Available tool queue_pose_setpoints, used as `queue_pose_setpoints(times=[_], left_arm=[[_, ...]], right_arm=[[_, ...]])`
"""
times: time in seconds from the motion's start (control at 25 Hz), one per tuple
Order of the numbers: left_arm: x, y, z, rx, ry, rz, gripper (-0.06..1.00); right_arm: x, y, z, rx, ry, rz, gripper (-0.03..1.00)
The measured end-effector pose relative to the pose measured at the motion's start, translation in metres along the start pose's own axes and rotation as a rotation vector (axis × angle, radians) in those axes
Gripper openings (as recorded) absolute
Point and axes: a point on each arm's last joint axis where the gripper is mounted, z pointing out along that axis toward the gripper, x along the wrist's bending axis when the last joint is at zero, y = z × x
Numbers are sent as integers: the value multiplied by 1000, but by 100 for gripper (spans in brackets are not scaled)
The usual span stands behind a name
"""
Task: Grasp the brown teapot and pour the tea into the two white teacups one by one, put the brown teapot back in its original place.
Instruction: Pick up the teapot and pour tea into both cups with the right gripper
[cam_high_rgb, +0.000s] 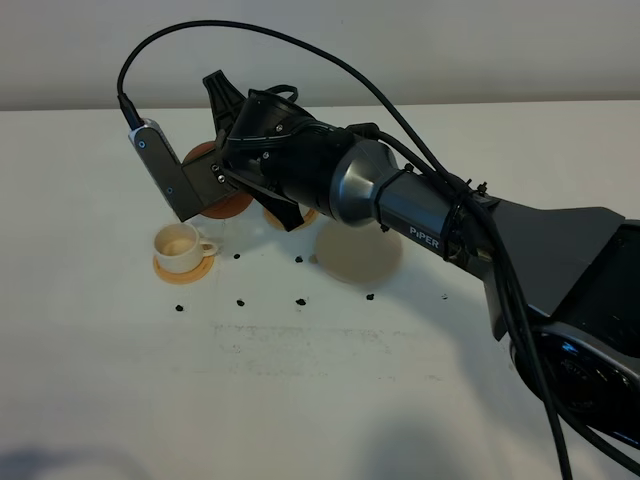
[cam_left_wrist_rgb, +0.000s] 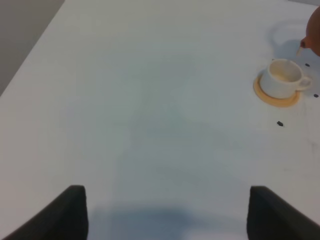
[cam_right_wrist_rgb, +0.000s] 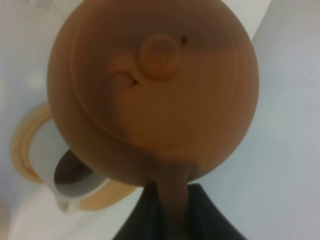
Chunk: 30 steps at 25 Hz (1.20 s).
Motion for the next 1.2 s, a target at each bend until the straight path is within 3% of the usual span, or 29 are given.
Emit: queue_pose_setpoints(times=[1.2], left_arm=[[0, 0, 0, 0, 0, 0, 67]], right_arm=[[-4, -3, -4, 33, -31, -43, 9]])
